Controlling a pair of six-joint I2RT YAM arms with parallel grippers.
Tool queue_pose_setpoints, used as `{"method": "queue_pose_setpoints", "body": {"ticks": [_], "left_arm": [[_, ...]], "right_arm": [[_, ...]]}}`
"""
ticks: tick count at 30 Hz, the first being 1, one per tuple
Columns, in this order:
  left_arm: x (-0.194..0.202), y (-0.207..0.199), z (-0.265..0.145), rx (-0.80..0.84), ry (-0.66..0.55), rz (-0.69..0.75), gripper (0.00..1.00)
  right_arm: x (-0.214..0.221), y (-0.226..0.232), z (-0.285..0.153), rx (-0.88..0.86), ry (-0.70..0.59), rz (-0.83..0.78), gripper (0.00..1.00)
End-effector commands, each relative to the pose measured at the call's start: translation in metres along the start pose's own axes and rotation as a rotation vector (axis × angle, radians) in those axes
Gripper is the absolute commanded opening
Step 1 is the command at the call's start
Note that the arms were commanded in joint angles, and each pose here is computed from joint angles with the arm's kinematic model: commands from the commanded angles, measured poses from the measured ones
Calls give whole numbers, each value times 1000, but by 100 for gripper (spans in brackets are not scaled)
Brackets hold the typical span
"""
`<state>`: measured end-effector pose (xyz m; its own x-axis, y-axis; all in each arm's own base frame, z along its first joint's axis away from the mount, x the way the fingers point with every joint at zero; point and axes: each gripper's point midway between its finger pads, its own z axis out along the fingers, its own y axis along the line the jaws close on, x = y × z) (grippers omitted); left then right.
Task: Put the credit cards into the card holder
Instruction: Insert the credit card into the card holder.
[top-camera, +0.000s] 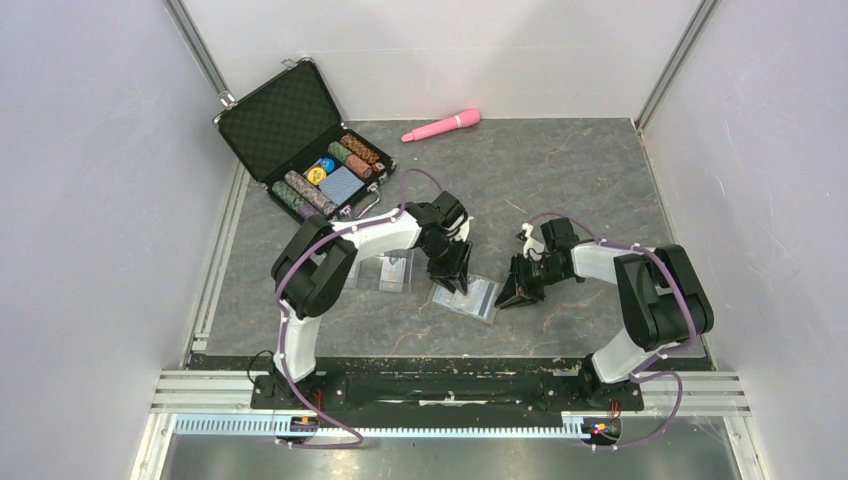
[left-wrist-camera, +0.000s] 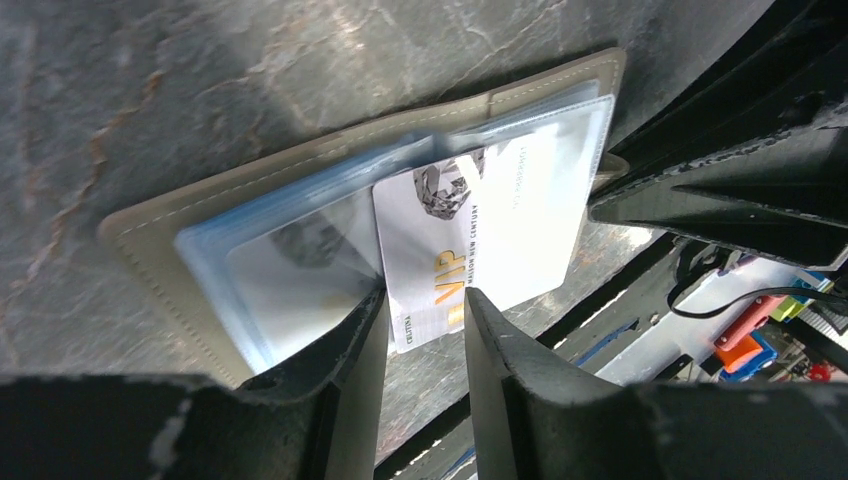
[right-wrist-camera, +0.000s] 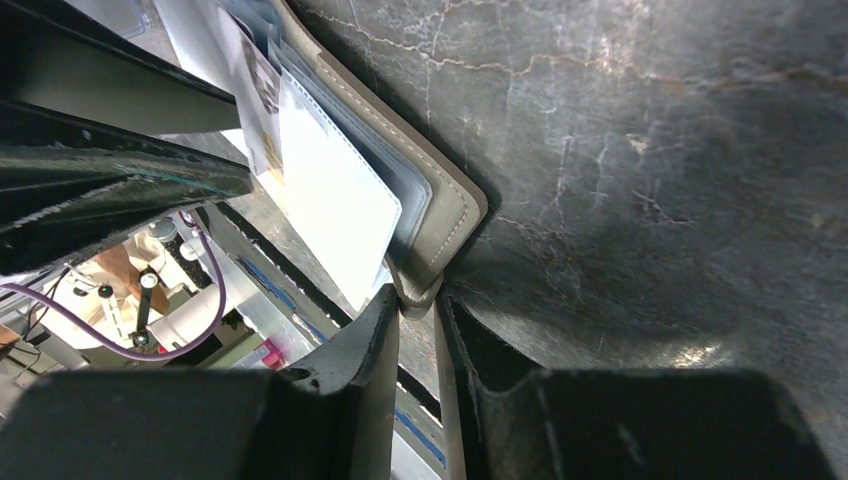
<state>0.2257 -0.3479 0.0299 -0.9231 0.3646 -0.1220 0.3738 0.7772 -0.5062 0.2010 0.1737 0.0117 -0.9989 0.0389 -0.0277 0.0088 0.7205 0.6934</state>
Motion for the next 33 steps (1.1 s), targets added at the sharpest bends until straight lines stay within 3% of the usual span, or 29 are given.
{"method": "queue_pose_setpoints", "body": {"ticks": [1,11,18,25,33], "left_arm": [[1,-12,15,45,28,53,38],[-7,-54,10,203,-3,100,37],[-18,-24,-21,3,-104,125,51],[-33,24,-50,-36,-169,-3,57],[-18,68,-35,-82,-52,-66,59]], "right_arm": [[-5,-18,8,92,-14,-37,21],[-8,-15,9,84,-16,-45,21],[-11,-15,4,102,-31,-66,21],[-12,-22,1,151,-39,-84,19],[-9,-28,2,170,-32,-84,2]]}}
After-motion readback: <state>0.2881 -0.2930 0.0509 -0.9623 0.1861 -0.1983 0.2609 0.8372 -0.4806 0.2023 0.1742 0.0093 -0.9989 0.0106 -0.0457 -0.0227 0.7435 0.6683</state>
